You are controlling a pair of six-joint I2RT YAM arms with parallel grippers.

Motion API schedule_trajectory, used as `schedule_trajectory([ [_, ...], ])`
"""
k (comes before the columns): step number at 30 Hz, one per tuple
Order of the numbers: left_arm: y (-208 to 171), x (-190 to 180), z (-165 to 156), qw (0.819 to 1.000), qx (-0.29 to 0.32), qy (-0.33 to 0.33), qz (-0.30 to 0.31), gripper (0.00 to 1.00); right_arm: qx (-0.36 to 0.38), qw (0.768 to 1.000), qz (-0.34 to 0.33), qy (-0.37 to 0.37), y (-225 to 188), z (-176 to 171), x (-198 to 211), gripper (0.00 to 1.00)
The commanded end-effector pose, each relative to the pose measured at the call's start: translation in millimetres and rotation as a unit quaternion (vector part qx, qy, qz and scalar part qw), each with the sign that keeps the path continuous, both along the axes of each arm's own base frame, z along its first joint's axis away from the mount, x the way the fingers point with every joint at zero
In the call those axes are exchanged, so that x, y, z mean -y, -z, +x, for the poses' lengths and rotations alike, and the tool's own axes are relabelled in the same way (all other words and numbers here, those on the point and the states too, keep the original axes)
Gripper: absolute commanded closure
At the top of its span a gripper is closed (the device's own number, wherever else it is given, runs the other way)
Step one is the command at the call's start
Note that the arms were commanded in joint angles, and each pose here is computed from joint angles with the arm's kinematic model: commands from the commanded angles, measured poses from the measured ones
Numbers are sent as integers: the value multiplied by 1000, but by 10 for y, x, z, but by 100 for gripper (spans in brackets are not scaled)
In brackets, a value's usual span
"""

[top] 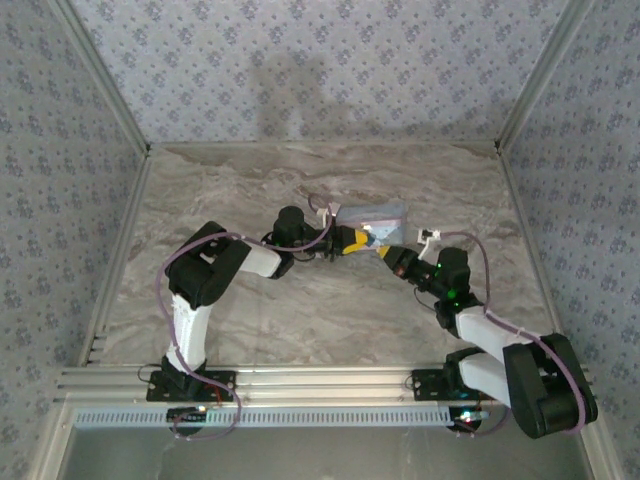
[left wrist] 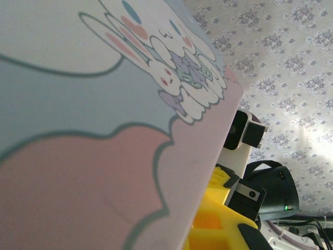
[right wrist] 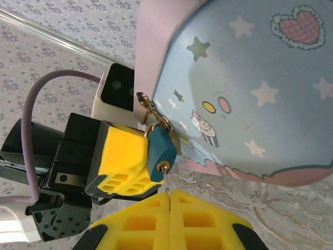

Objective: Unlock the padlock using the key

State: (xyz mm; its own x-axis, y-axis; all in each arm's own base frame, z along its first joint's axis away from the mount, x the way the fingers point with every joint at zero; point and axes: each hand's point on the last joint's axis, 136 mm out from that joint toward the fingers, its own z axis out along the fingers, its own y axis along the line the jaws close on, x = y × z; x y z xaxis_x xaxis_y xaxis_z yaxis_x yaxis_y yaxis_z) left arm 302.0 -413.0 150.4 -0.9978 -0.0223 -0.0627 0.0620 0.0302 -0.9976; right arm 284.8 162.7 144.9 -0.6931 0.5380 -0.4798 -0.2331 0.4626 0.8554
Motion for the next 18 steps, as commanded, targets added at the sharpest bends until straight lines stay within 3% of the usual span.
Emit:
schedule_trajectory([
  [1, -164, 51, -88, 999, 34, 22, -33, 100, 11, 1000, 2, -7, -109, 60, -24, 100],
  [18, -234, 94, -101, 998, 43, 25, -48, 100, -17, 999, 38, 9, -123, 180, -10, 100],
])
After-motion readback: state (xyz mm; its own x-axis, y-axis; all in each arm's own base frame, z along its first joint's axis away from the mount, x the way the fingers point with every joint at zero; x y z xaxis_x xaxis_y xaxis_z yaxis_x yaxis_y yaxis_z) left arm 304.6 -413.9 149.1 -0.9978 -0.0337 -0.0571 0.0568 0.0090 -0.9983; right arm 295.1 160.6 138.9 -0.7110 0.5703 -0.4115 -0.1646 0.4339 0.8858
